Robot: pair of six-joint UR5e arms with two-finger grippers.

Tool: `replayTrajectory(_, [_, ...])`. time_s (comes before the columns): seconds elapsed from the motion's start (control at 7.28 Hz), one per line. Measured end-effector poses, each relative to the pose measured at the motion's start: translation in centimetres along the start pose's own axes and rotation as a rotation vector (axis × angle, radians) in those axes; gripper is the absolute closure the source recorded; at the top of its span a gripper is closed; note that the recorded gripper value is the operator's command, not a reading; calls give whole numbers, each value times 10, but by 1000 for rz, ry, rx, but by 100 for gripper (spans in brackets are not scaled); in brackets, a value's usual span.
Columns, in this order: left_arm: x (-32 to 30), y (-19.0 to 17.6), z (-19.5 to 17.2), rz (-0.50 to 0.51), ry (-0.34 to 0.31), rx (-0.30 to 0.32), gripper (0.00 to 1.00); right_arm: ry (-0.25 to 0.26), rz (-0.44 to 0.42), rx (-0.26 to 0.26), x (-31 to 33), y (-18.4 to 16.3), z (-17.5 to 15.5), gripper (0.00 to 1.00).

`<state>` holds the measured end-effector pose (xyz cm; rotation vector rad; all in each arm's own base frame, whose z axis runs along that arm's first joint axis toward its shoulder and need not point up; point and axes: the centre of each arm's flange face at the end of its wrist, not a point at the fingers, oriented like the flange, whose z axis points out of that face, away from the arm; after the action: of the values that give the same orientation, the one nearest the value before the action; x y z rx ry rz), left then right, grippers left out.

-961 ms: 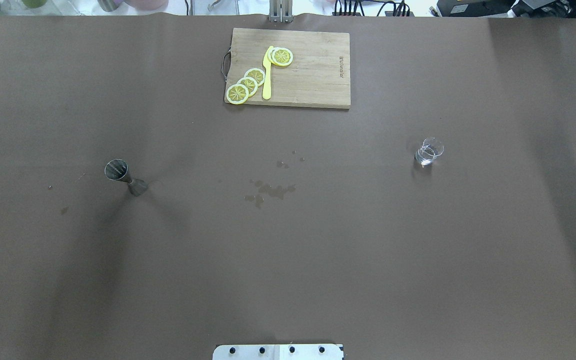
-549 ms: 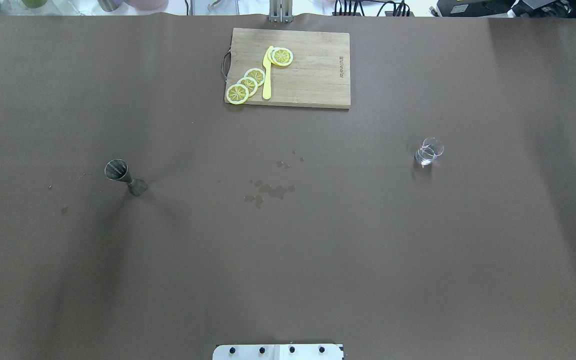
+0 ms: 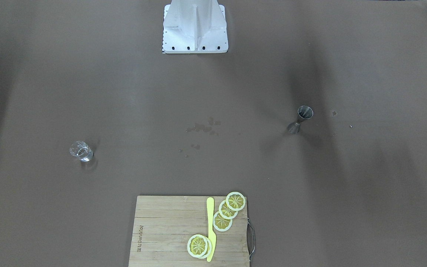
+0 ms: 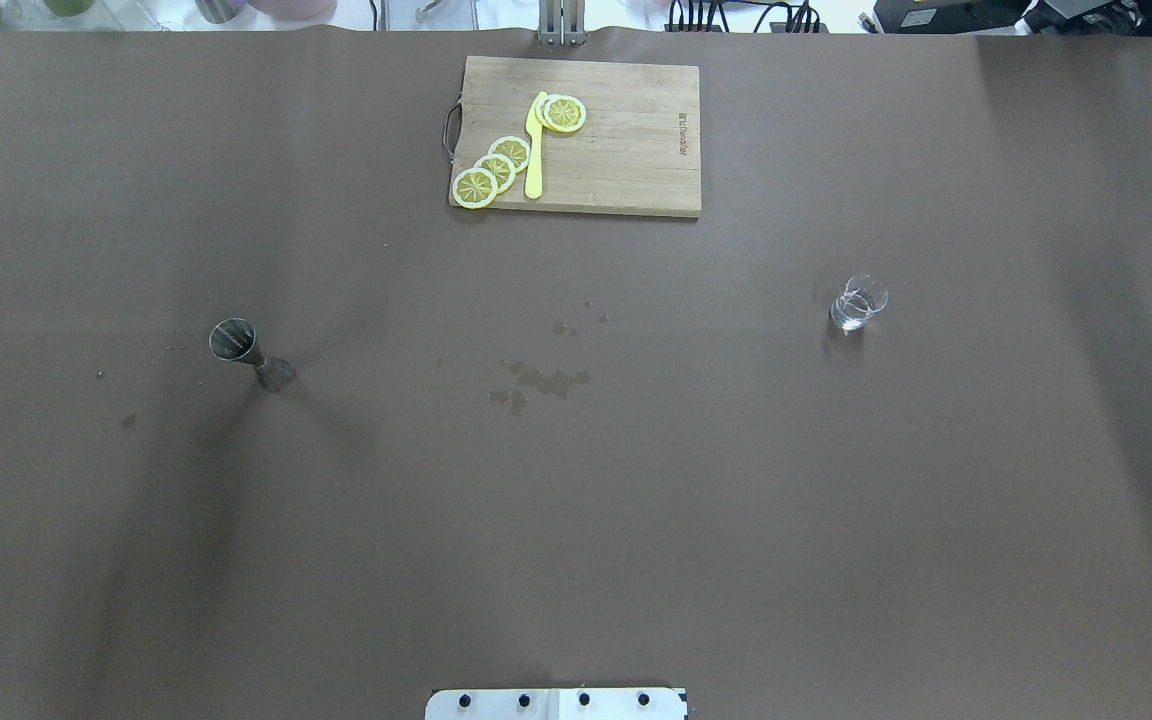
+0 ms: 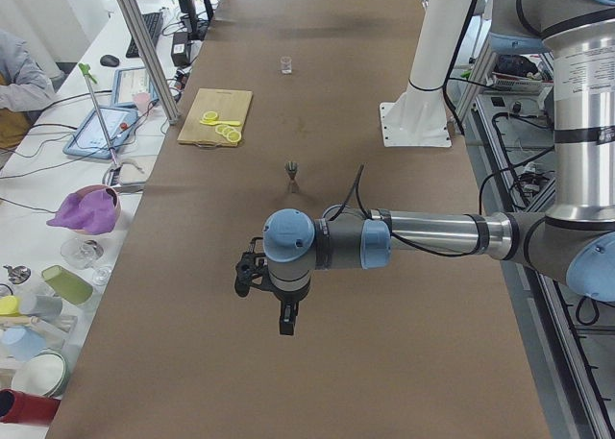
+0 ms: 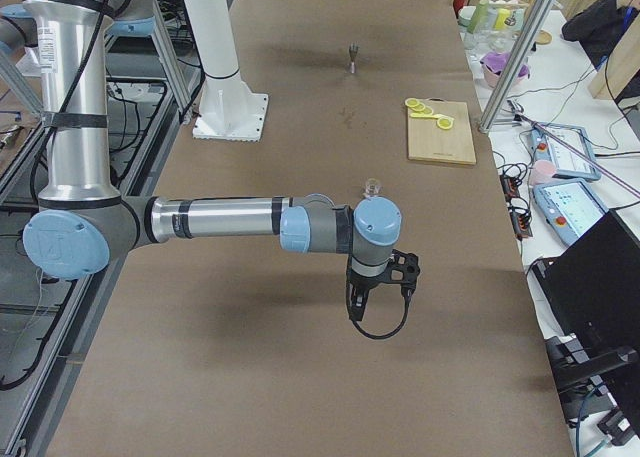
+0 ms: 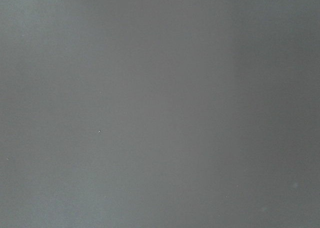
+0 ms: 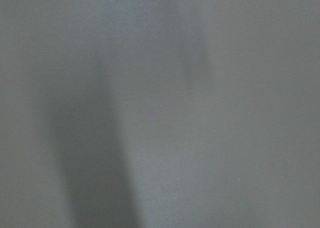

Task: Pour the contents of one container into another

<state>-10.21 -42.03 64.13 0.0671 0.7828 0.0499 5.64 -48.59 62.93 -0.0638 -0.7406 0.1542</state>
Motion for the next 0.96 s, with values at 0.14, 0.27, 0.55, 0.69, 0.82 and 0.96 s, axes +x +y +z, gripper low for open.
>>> replayTrajectory(0.14, [0,1,0,-1,0,0,2,0,2,-1,1,0,1,0])
replayTrajectory(0.27, [-1,1,1,-2,0,0,2,1,5,-3,2,0,2,0])
replayTrajectory(0.55, [-1,1,1,-2,0,0,2,1,5,-4,2,0,2,0])
replayTrajectory(0.69, [-1,2,1,-2,0,0,2,0,4,-4,1,-1,2,0])
replayTrajectory(0.82, [-1,1,1,-1,0,0,2,0,4,-5,2,-1,2,0])
replayTrajectory(0.96, [0,1,0,0,0,2,2,0,5,-5,2,-1,2,0])
